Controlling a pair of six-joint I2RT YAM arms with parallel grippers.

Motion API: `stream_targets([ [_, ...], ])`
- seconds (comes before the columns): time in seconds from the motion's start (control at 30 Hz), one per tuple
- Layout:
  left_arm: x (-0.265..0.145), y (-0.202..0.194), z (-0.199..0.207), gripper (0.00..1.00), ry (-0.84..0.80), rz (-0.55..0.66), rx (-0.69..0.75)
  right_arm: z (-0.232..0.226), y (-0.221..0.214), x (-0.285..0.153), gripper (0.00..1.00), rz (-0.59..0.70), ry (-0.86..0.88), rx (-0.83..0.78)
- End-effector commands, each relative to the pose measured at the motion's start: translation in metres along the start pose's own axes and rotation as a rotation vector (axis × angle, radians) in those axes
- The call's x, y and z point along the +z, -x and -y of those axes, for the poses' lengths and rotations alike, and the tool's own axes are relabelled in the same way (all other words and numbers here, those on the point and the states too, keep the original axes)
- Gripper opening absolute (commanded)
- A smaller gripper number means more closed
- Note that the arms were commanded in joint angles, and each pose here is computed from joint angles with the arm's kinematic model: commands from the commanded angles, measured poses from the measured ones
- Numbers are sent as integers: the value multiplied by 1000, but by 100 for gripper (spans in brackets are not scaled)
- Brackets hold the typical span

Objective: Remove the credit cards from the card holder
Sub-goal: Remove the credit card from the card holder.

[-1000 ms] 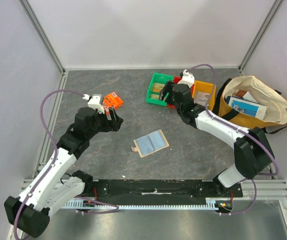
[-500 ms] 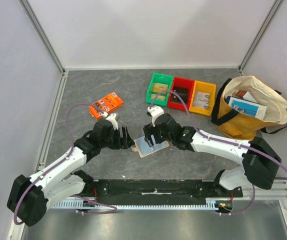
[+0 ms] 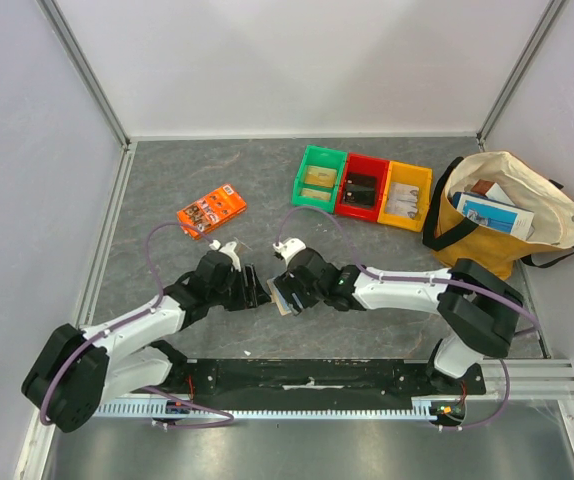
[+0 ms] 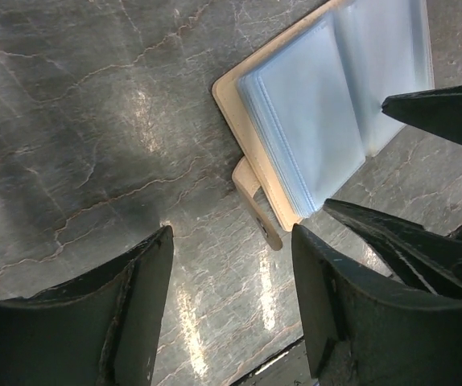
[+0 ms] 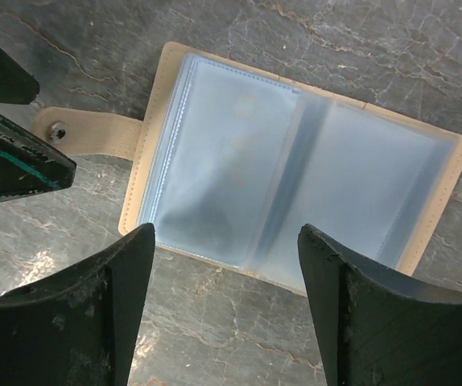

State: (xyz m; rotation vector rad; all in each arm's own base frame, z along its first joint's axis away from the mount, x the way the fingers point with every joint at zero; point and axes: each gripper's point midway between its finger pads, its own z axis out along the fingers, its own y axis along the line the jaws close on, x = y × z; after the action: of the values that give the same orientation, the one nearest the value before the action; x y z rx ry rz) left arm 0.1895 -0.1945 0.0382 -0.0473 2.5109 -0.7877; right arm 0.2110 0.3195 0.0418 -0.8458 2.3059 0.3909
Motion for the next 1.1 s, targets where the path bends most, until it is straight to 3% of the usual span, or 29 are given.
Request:
stream_targets([
  [0.0, 6, 5, 16, 65, -68, 17, -30, -7, 15, 7, 78, 47, -3, -1],
  [0.27, 14, 0, 18, 50, -82, 0, -24, -17, 19, 11, 76, 53, 14, -1],
  [0.5, 13, -5, 13, 19, -79, -1, -29, -10, 9, 16, 76, 20, -30, -3],
  [0.63, 11, -4, 13, 2, -73, 0, -27, 2, 10, 14, 71, 17, -102, -4],
  [0.83, 4, -8, 8, 2, -38, -26, -2, 21, 19, -1, 53, 48, -204, -10],
  [1.07, -5, -11, 9, 2, -42, -35, 15, 54, 23, -17, 50, 50, -318, 18],
])
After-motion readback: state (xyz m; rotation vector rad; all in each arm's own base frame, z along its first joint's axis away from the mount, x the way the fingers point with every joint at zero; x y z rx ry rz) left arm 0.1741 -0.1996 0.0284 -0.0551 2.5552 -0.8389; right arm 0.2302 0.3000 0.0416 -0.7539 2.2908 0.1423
